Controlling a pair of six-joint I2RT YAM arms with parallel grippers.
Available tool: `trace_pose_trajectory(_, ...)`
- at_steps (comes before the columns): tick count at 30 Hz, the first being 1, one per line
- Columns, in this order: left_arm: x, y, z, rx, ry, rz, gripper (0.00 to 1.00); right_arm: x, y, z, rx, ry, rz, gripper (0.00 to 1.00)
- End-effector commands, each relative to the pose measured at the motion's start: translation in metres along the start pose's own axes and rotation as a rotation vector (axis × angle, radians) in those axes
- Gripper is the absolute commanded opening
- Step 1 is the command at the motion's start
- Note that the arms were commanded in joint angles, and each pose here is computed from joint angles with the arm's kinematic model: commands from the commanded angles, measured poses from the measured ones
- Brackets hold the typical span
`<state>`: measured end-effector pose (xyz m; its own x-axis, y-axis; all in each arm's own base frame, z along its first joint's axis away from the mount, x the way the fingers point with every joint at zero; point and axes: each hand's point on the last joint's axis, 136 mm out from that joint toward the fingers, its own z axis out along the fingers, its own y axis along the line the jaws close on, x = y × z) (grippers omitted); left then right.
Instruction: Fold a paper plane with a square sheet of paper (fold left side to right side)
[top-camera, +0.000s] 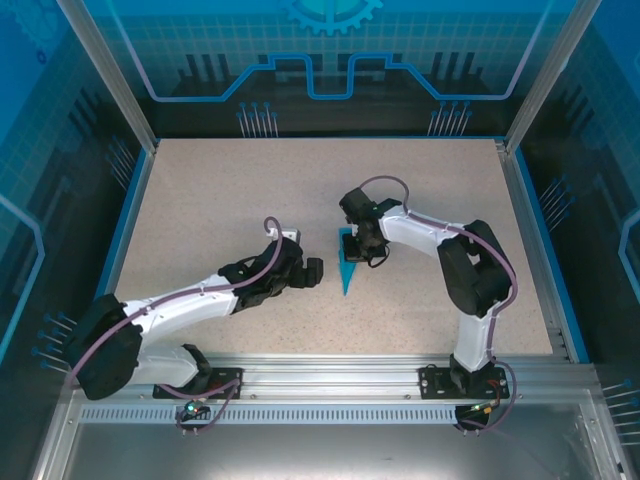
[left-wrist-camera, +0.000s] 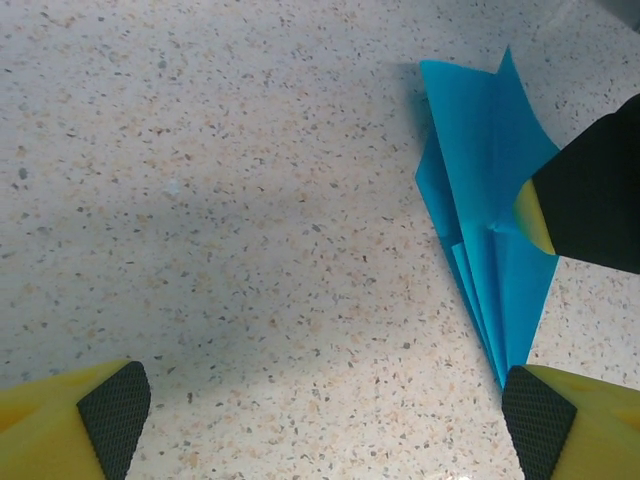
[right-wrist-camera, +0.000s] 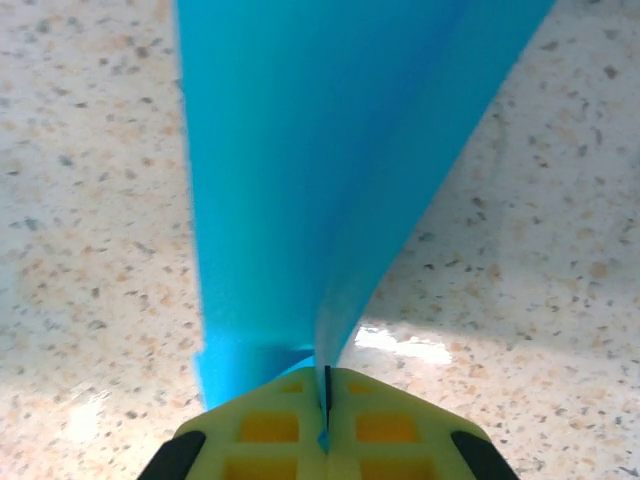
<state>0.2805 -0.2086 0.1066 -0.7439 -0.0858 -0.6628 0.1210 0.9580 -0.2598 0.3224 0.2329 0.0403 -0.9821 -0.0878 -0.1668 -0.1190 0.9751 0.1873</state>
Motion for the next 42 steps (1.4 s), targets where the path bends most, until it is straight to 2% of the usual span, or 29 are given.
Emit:
trace_pose_trajectory(1,-0.01,0.01,-0.007,-0.026,-0.061,-0.029,0.96,-0.012,0.032,-0.042,-0.151,-0.09,-0.041,0.0)
trace_pose_trajectory(4,-0.012,0.012,-0.009,-0.033,-0.076,-0.034,0.96,-0.015,0.037,-0.065,-0.247,-0.141,-0.036,0.0)
trace_pose_trajectory(6,-0.011,0.013,-0.01,-0.033,-0.078,-0.033,0.96,-0.012,0.032,-0.066,-0.301,-0.143,-0.002,0.0)
trace_pose_trajectory(13,-0.01,0.014,-0.01,-0.037,-0.072,-0.032,0.97,0.014,-0.022,-0.007,-0.308,-0.014,0.137,0.0)
trace_pose_trajectory(17,-0.01,0.015,-0.011,-0.041,-0.07,-0.031,0.97,0.02,-0.056,0.005,-0.226,0.004,0.171,0.16)
trace_pose_trajectory(21,-0.014,0.015,-0.015,-0.047,-0.077,-0.029,0.98,0.019,-0.075,-0.023,-0.076,-0.039,0.117,0.36)
trace_pose_trajectory(24,-0.016,0.016,-0.018,-0.048,-0.086,-0.028,0.98,0.021,-0.072,-0.047,-0.03,-0.066,0.072,0.45)
trace_pose_trajectory(26,-0.016,0.016,-0.019,-0.045,-0.09,-0.03,0.99,0.026,-0.067,-0.056,-0.034,-0.064,0.067,0.47)
trace_pose_trajectory(32,-0.015,0.016,-0.02,-0.034,-0.096,-0.034,0.98,0.049,-0.03,-0.043,-0.114,0.012,0.056,0.53)
trace_pose_trajectory(39,-0.013,0.016,-0.02,-0.027,-0.094,-0.033,0.98,0.052,-0.023,-0.019,-0.073,0.061,0.046,0.53)
trace_pose_trajectory(42,-0.013,0.016,-0.02,-0.026,-0.094,-0.033,0.98,0.05,-0.023,-0.015,-0.056,0.068,0.042,0.48)
